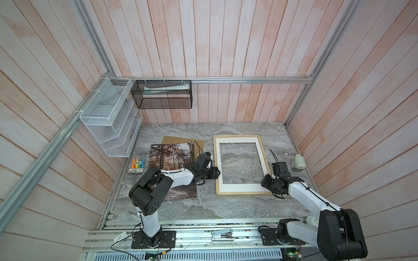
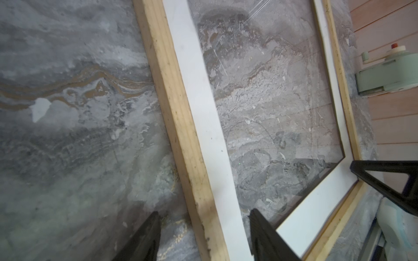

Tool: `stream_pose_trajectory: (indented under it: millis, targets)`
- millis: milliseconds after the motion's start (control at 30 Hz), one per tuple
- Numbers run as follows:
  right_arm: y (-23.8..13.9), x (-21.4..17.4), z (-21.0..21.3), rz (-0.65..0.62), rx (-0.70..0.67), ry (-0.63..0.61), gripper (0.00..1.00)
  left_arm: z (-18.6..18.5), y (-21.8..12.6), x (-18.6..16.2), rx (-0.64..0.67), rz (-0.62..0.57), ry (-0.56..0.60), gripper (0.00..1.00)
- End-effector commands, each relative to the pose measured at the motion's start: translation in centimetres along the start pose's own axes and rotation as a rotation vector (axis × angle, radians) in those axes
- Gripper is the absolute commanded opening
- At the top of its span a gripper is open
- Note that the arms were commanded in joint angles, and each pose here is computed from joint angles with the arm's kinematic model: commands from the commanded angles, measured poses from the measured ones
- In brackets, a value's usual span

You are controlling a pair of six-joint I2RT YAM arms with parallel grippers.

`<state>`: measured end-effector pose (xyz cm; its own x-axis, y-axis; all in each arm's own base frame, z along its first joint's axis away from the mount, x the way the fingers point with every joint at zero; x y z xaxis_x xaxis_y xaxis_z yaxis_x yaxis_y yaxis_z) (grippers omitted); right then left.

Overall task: Put the photo into the frame
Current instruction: 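Move both grippers back toward the forest photo and brown backing board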

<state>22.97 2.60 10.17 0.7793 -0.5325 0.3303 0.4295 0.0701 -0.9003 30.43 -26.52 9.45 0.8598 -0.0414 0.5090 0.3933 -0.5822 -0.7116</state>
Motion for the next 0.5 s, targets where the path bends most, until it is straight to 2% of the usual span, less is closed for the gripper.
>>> stream_pose_trajectory:
  millis: [0, 267, 467]
  targets:
    - [-1.5, 1.4, 0.6, -0.064, 0.010, -0.009, 0.50, 0.1, -0.6, -0.2, 0.023, -0.009, 0.018, 0.66]
    - [-3.6, 2.7, 1.4, -0.170, 0.066, -0.010, 0.50, 0.1, -0.6, 0.0, 0.035, -0.014, 0.013, 0.69]
    - [-3.5, 2.9, 3.8, -0.116, 0.223, -0.130, 0.49, 1.6, -1.5, 0.5, 0.167, -0.018, 0.005, 0.70]
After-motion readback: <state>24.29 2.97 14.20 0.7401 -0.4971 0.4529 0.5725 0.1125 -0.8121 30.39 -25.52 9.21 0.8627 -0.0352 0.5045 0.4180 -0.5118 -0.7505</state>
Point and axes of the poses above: each gripper's point midway between its finger pads, its own y axis out along the fingers, its own z axis along the line the jaws close on, x = y × z, the point moved 7 cm from there along -y, back along the fingers, and after that the axes turned 2 degrees about y, right-handed, at the moved point
